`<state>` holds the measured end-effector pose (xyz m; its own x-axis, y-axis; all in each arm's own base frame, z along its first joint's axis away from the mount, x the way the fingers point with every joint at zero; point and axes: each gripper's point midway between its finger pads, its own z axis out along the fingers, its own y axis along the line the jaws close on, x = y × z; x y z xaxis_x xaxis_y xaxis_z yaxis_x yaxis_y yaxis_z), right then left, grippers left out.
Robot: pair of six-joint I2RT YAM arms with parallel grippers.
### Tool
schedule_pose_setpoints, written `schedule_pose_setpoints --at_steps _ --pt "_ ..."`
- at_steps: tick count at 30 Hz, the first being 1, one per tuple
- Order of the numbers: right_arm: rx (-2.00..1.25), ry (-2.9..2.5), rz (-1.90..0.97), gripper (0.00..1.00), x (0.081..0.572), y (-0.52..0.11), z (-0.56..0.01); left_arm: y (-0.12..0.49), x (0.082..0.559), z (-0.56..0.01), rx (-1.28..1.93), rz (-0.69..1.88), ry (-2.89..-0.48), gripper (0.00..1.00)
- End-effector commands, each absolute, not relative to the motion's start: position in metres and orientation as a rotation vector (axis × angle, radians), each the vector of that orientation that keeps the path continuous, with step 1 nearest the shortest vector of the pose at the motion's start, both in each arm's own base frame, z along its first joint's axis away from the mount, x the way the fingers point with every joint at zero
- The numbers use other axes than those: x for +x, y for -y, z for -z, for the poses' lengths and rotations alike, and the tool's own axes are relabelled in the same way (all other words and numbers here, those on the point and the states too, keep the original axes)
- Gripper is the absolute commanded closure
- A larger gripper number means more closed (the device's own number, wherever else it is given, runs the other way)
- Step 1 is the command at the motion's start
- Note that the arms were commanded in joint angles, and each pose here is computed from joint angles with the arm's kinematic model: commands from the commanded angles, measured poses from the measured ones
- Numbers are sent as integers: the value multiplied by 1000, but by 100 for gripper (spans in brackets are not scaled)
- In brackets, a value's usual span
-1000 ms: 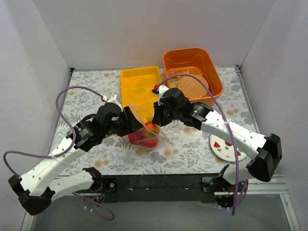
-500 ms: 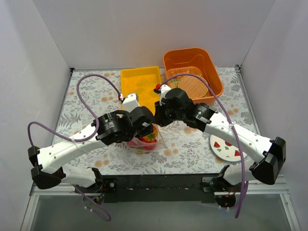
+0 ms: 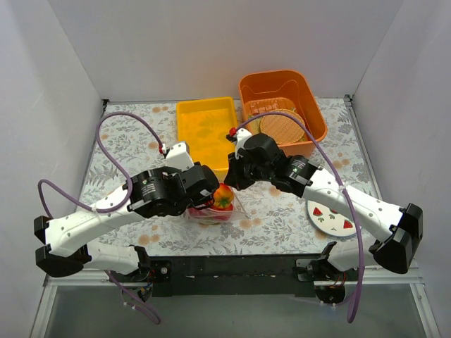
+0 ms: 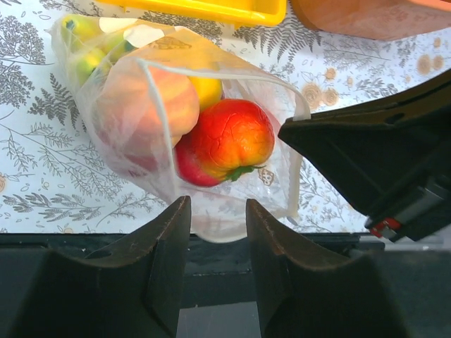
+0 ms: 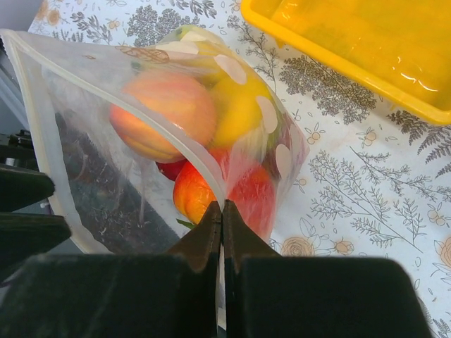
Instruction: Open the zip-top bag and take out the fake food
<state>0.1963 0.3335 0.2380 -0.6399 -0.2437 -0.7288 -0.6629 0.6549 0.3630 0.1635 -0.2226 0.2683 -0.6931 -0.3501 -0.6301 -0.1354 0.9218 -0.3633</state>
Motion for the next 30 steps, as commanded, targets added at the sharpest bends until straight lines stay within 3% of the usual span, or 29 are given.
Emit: schedule_pose_setpoints --at_steps 1,18,30 --pt "-671 -2152 -862 99 198 -335 -254 212 153 -286 -361 447 -2340 64" --pt "-661 -2150 -851 99 196 -328 -256 198 155 -273 -364 370 -2326 60" --pt "-656 -2165 -853 99 194 -327 -253 194 167 -242 -318 174 -2308 61"
